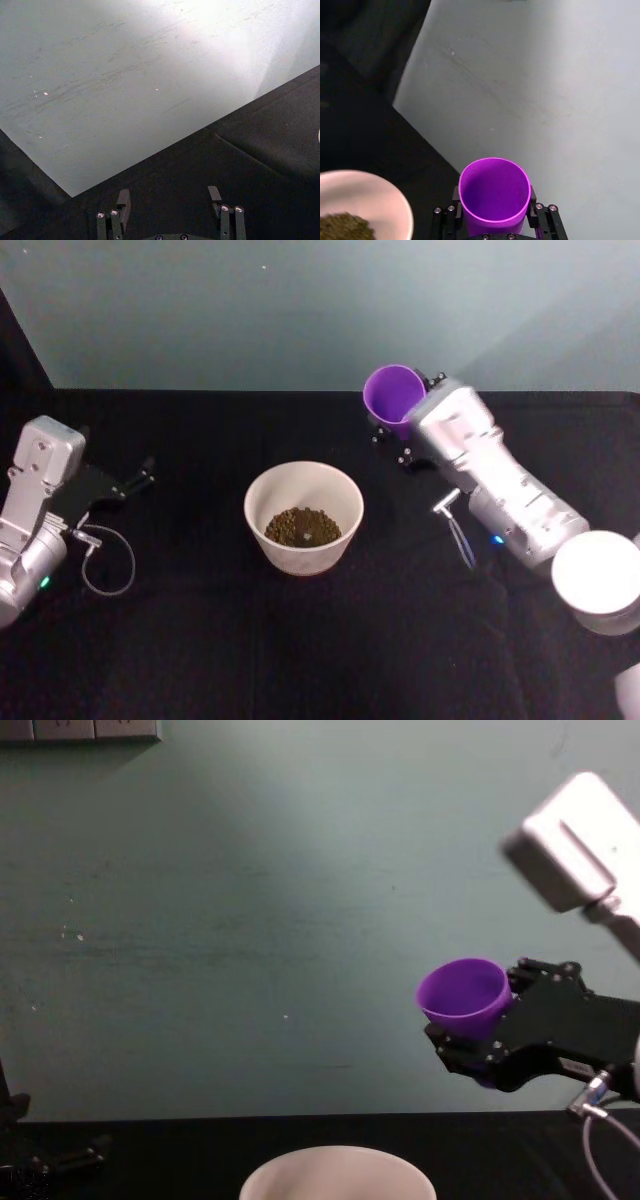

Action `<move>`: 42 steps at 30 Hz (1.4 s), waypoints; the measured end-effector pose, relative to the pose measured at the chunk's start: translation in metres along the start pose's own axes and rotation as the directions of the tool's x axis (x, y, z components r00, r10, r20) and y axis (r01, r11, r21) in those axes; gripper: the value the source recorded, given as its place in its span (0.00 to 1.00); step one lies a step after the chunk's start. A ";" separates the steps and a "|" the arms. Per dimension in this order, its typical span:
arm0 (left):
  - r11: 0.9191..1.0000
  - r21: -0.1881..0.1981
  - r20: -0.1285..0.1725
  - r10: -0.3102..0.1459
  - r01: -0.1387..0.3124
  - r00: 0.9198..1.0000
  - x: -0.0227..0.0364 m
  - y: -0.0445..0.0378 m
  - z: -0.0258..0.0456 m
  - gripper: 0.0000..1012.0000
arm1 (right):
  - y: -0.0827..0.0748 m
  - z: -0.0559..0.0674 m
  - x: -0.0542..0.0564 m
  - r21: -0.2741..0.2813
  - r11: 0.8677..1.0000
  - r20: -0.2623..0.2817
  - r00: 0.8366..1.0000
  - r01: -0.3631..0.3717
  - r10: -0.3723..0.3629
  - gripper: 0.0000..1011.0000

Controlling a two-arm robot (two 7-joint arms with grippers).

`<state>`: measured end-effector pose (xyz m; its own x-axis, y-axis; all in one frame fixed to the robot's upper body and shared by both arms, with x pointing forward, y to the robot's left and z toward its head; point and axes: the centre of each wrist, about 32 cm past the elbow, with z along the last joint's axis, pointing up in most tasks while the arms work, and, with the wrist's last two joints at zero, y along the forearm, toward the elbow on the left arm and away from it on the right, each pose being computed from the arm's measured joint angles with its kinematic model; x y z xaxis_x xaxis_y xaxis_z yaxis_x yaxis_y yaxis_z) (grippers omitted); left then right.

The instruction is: Pick up the cup and pour the mung beans from the cup into the bowl.

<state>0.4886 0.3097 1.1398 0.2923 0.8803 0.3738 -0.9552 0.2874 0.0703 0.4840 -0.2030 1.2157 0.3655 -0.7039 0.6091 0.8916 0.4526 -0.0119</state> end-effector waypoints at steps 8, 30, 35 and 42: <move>1.000 0.000 0.000 0.000 0.000 1.000 0.0000 0.0000 0.0000 0.99 | 0.004 -0.043 0.018 0.057 0.997 -0.329 0.942 -0.050 0.067 0.71; 1.000 0.000 0.000 0.000 0.000 1.000 0.0000 0.0000 0.0000 0.99 | 0.014 -0.107 0.003 0.052 0.978 -0.614 0.766 -0.203 0.192 0.71; 1.000 0.000 0.000 0.000 0.000 1.000 0.0000 0.0000 0.0000 0.99 | 0.010 -0.111 0.000 0.040 0.978 -0.613 0.768 -0.203 0.185 0.71; 1.000 0.000 0.000 0.000 0.000 1.000 0.0000 0.0000 0.0000 0.99 | 0.006 -0.113 -0.002 0.032 0.979 -0.606 0.775 -0.199 0.178 0.71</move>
<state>0.4886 0.3097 1.1398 0.2923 0.8803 0.3737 -0.9553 0.2873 0.0703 0.5185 -0.2608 1.1248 0.6037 -0.7971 -0.0108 0.7919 0.6012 -0.1072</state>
